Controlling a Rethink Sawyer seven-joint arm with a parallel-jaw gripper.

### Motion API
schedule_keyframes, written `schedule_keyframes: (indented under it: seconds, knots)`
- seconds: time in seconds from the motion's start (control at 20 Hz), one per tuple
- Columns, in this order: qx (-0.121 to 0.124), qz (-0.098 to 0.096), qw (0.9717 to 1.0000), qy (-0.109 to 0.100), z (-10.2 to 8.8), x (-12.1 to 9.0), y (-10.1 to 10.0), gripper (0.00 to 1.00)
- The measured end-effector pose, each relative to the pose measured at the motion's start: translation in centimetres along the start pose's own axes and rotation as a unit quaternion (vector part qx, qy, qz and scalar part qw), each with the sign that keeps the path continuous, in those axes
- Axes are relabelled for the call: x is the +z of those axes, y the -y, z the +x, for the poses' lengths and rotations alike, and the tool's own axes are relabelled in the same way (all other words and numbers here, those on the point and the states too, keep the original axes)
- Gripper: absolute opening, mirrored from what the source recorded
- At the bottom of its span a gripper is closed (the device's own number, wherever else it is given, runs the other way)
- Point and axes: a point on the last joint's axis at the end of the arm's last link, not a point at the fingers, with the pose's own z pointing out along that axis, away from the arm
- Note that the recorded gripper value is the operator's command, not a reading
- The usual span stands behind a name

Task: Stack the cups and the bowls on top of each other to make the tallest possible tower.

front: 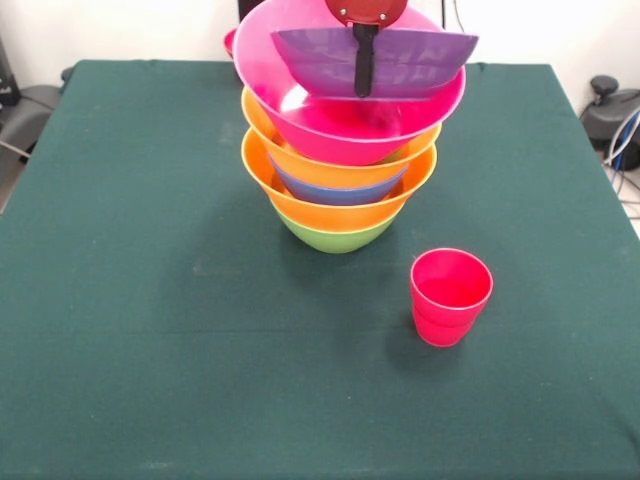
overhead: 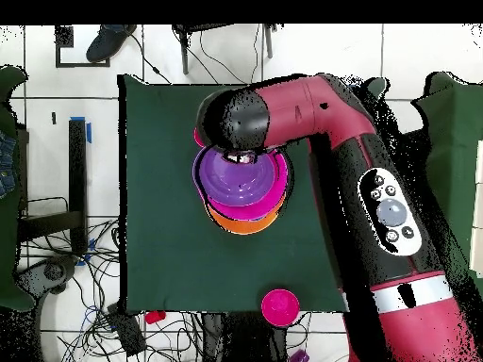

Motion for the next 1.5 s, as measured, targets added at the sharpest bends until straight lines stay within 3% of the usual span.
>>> schedule_keyframes:
  seconds: [0.05, 0.45, 1.1, 1.5]
  knots:
    - [-0.002, 0.001, 1.0000, 0.001, -0.15, -0.08, 0.02, 1.00]
    - [-0.007, 0.003, 0.9999, 0.008, -0.45, -0.39, 0.04, 1.00]
    - [-0.047, 0.007, 0.9988, 0.014, -0.30, -0.78, 0.30, 1.00]
    - [-0.049, 0.004, 0.9987, 0.012, -0.28, -0.83, 0.20, 1.00]
